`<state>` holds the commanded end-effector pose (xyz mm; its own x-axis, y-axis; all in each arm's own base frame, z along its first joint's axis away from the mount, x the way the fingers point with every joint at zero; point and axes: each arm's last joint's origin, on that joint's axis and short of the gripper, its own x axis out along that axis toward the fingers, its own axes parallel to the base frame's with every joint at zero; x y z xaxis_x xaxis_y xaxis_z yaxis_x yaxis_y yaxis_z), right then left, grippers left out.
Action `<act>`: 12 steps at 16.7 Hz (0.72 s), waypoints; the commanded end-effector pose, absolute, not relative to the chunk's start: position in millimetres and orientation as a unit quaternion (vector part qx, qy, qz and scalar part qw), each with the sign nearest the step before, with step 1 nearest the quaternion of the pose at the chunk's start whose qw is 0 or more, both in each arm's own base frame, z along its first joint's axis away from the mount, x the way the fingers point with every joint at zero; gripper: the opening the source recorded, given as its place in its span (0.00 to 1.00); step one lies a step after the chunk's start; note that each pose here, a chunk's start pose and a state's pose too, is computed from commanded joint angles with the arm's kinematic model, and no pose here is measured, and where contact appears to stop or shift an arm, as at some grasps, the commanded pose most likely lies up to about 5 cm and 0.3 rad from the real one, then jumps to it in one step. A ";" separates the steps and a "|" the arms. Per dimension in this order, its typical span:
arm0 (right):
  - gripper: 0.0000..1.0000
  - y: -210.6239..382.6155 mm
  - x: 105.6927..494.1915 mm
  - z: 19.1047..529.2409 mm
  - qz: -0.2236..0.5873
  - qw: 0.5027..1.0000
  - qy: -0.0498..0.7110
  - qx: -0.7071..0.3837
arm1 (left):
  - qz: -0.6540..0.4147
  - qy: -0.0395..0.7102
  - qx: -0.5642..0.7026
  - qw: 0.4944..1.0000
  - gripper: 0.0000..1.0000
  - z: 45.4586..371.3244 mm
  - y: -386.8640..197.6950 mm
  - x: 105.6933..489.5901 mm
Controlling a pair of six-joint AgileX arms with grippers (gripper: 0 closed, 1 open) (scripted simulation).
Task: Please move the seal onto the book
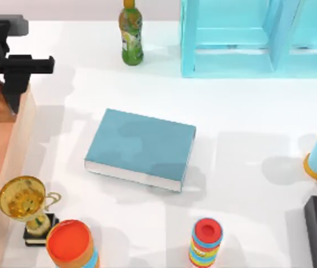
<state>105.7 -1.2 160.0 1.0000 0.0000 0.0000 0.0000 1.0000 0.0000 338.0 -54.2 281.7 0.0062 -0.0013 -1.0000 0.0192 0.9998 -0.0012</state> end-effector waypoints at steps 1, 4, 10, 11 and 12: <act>1.00 -1.2 105.7 160.0 0.000 1.000 0.000 0.000 | -0.007 0.705 0.006 0.709 0.00 281.7 -54.2 338.0; 1.00 -1.2 105.7 160.0 0.000 1.000 0.000 0.000 | -0.007 0.703 0.005 0.711 0.00 282.0 -53.9 339.1; 1.00 -1.2 105.7 160.0 0.000 1.000 0.000 0.000 | -0.006 0.707 0.007 0.707 0.00 241.4 -147.1 373.5; 1.00 -1.2 105.7 160.0 0.000 1.000 0.000 0.000 | -0.005 0.710 0.008 0.704 0.00 227.1 -173.5 376.5; 1.00 -1.2 105.7 160.0 0.000 1.000 0.000 0.000 | -0.004 0.710 0.009 0.704 0.00 215.3 -197.3 377.1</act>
<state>105.7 -1.2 160.0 1.0000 0.0000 0.0000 0.0000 1.0000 0.0000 377.1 -197.3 215.3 -0.0084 0.0072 -0.9999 0.0184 0.9998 0.0070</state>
